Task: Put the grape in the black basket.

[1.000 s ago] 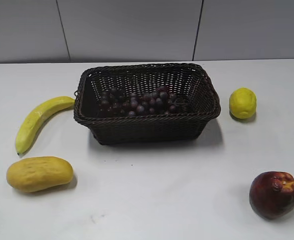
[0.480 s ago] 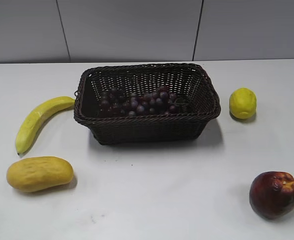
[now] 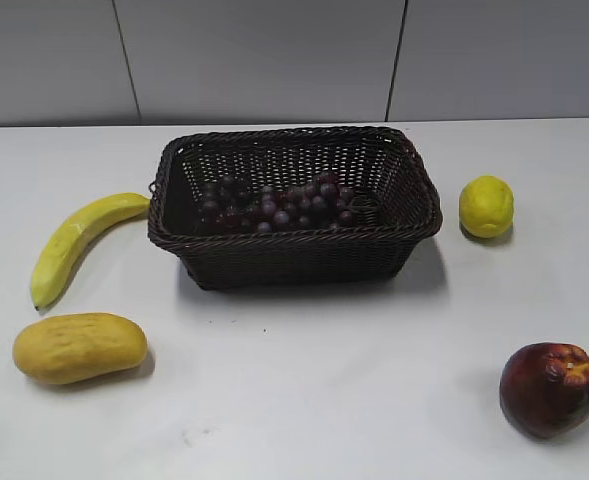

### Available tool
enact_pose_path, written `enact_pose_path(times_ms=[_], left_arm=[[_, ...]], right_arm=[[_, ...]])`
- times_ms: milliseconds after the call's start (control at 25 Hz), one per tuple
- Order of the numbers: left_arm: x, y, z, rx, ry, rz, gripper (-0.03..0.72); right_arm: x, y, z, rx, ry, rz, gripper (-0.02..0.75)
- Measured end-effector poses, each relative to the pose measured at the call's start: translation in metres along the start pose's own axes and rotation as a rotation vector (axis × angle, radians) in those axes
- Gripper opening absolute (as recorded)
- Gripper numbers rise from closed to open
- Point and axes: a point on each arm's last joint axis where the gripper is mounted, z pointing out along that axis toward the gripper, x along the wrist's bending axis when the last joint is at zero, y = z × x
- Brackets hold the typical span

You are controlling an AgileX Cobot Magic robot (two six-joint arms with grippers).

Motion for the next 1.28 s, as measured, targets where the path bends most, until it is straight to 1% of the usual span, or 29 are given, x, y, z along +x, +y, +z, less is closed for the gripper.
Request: enact_pose_path(times_ms=[80,1280], left_arm=[[-0.0002,-0.0016,-0.0026,-0.020,0.001,0.001,0.552],[-0.0003,-0.0019,-0.0028,-0.021,0.001,0.002,0.552]], right_arm=[[0.0000,0.0000,0.0000,0.000,0.000,0.000,0.498],[0.0000,0.0000,0.0000,0.000,0.000,0.000,0.498]])
